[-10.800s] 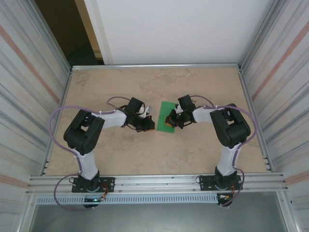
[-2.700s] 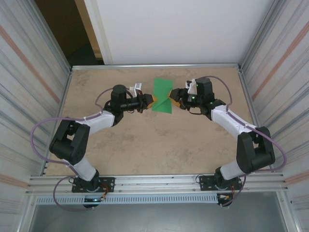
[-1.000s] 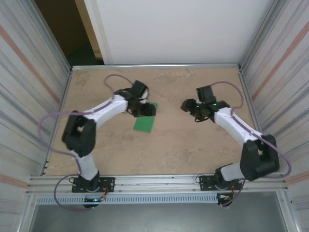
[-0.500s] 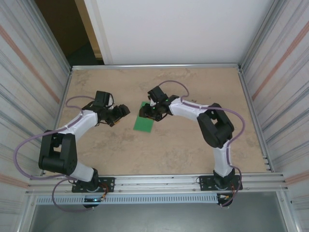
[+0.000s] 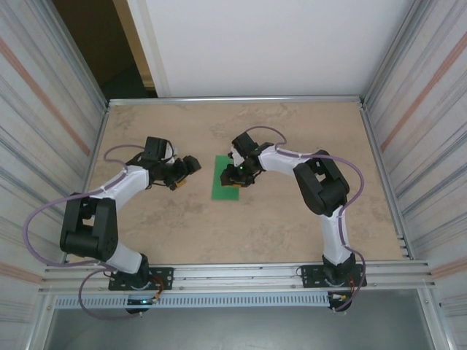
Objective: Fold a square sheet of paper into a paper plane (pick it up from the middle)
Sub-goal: Third fold the triangle at the center of the table.
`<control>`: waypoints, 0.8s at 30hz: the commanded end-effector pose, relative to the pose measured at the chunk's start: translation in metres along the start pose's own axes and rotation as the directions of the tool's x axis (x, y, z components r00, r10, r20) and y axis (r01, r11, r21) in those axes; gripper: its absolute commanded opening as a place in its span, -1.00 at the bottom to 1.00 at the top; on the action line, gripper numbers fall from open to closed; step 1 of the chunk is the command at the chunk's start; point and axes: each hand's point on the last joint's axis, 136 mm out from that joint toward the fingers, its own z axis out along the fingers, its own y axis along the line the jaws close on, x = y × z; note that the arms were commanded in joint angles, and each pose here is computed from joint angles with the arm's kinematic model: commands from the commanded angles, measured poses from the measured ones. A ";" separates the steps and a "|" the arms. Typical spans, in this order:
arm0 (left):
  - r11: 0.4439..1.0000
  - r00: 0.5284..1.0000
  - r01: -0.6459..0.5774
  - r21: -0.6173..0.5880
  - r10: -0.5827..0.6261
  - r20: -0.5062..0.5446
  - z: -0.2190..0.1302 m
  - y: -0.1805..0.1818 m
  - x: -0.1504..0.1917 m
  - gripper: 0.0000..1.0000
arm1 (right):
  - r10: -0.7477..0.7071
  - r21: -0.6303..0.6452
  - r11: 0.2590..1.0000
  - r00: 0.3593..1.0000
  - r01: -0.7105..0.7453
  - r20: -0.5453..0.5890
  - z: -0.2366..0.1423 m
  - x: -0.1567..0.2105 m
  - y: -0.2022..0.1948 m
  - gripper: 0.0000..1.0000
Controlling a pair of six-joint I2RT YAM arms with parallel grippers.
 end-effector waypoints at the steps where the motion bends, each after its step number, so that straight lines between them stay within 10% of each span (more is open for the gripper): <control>1: 0.997 0.998 -0.039 0.065 0.043 -0.052 0.005 -0.014 0.013 0.60 | -0.097 0.087 0.990 0.978 0.115 -0.185 -0.012 0.050 -0.045 -0.16; 9: 0.989 0.986 -0.062 0.132 0.081 -0.145 0.024 -0.039 0.058 0.66 | 0.233 -0.058 0.972 0.955 -0.226 0.182 -0.066 0.005 -0.018 -0.15; 24: 0.986 0.955 -0.067 0.150 0.107 -0.276 0.062 -0.056 0.104 0.11 | 0.387 -0.020 0.922 0.915 -0.388 0.114 -0.023 0.021 -0.054 -0.39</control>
